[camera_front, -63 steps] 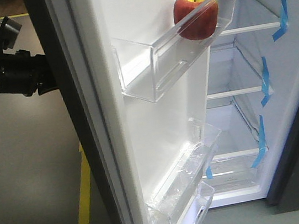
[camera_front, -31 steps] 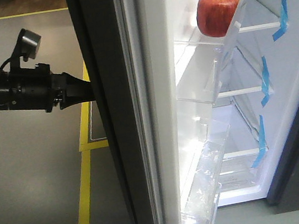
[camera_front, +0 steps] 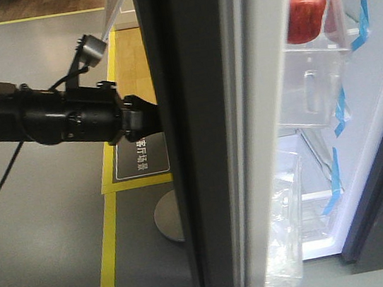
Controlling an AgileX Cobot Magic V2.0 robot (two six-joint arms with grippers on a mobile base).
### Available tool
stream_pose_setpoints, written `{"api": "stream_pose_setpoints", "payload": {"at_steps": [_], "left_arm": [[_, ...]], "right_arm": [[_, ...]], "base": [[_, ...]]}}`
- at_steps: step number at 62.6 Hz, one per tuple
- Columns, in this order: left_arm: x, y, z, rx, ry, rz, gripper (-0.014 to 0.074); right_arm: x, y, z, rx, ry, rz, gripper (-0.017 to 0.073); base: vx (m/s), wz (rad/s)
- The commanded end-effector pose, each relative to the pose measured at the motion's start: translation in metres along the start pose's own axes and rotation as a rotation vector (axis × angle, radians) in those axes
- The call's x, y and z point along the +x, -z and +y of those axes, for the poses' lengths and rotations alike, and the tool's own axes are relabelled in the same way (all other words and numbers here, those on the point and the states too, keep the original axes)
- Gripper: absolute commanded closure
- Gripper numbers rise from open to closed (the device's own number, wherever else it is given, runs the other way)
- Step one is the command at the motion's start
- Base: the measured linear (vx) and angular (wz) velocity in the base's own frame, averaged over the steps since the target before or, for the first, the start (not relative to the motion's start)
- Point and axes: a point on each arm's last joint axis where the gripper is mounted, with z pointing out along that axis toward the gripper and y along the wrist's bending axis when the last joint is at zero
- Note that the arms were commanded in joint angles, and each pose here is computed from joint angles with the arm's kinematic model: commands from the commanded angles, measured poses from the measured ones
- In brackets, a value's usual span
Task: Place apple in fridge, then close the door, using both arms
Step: 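Push the refrigerator door toward the cabinet with the left gripper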
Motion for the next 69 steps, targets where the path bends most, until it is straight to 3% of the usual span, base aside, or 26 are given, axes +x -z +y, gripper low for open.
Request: {"api": "stream_pose_setpoints", "payload": {"at_steps": [1, 29, 43, 69], "left_arm": [[-0.017, -0.005, -0.037, 0.075, -0.084, -0.096, 0.0600], [-0.011, -0.069, -0.063, 0.066, -0.184, -0.115, 0.0600], [-0.025, -0.102, -0.074, 0.115, -0.231, -0.123, 0.0600], [-0.042, -0.157, -0.077, 0.108, -0.262, -0.169, 0.0600]], "right_arm": [[-0.011, 0.002, 0.000, 0.001, -0.016, -0.065, -0.0019], [-0.011, 0.002, 0.000, 0.001, -0.016, -0.065, -0.0019], [-0.011, 0.002, 0.000, 0.001, -0.016, -0.065, -0.0019], [-0.011, 0.002, 0.000, 0.001, -0.016, -0.065, -0.0019]], "base": [[0.00, 0.00], [0.00, 0.00], [0.00, 0.00], [0.00, 0.00]]}}
